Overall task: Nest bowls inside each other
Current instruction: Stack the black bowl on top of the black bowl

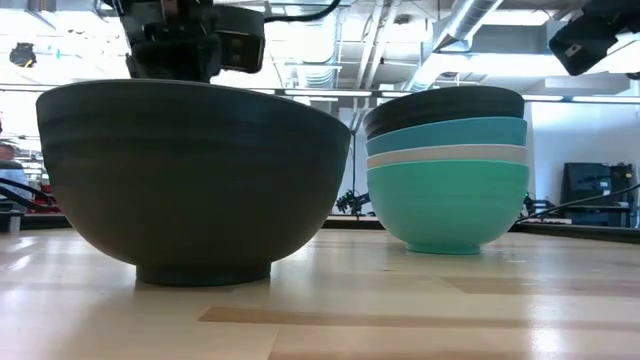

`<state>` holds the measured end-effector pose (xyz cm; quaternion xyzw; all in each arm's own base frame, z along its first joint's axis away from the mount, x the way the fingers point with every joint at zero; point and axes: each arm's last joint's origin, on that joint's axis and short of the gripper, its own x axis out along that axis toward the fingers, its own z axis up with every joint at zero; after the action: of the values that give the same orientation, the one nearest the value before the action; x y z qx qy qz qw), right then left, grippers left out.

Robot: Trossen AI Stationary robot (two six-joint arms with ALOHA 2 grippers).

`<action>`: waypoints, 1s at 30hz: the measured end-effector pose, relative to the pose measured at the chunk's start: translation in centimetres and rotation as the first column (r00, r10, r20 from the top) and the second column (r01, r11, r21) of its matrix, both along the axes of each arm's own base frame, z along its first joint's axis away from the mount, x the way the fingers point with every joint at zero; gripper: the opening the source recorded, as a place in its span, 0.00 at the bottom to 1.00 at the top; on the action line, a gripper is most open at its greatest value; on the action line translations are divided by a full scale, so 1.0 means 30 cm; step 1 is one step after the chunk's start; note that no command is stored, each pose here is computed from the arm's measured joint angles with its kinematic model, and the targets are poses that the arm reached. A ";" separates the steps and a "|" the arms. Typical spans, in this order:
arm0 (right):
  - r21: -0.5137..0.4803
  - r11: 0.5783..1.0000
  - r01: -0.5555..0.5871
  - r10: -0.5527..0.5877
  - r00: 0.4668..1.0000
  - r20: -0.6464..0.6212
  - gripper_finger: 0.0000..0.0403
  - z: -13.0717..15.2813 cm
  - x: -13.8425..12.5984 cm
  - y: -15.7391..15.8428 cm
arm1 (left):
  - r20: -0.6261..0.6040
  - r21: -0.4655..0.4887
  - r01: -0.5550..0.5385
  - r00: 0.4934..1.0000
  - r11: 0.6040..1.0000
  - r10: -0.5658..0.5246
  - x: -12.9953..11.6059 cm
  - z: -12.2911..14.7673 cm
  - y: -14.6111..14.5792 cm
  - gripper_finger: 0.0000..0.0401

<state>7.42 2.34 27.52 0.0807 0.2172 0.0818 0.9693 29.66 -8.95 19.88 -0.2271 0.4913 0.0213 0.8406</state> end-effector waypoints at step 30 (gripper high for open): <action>-0.013 1.000 -0.006 0.006 1.000 0.004 0.44 0.000 0.000 0.000 | 0.122 0.052 -0.031 0.992 0.998 0.025 0.084 0.086 -0.006 0.01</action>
<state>7.42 2.34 27.51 0.0735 0.2161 0.0833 0.9700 32.20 -9.14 22.46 -0.2123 0.4353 0.0324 0.8743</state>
